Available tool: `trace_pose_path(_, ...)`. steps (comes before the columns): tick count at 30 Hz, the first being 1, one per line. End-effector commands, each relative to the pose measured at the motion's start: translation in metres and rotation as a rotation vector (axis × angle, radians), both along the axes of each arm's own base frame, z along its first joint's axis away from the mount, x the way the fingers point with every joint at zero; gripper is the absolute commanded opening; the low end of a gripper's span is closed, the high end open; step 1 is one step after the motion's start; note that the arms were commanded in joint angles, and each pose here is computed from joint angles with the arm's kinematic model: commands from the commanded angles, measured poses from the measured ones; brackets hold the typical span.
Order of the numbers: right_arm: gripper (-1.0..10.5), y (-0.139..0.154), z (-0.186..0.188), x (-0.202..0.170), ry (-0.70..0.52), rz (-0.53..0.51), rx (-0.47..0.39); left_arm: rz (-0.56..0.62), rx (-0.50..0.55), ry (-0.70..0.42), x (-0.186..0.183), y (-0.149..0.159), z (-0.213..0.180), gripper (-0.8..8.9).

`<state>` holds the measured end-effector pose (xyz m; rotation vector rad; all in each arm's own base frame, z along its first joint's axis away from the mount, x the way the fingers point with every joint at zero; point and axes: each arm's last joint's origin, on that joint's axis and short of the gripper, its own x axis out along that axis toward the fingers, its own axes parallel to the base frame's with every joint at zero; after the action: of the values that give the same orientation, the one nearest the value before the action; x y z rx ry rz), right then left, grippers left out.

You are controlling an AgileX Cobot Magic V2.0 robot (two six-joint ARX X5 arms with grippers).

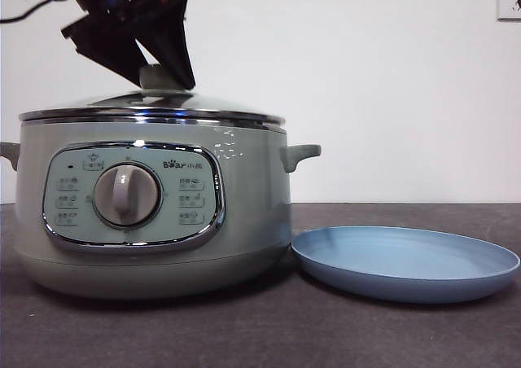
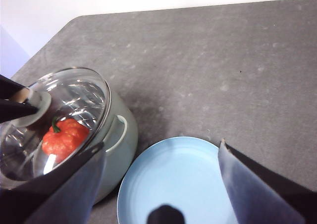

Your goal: Take the pumpkin out from the steamer,put the pumpkin in the blue plate,close the lid

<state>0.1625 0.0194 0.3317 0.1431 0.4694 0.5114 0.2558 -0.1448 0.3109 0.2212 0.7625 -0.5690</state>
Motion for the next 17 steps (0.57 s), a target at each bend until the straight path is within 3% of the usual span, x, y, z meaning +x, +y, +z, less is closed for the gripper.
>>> trace_pose_path(1,3.8,0.001,0.001,0.000,-0.006,0.008,0.002,0.028,-0.012,-0.106,-0.014,0.009,0.023,-0.08)
trace_pose_path(8,3.8,0.009,-0.003,0.007,0.023,0.057,0.003,0.058,-0.085,-0.249,-0.051,0.031,0.063,-0.08)
trace_pose_path(17,3.8,0.044,-0.015,0.033,0.034,0.275,0.032,0.184,-0.076,-0.396,-0.112,0.070,0.095,-0.08)
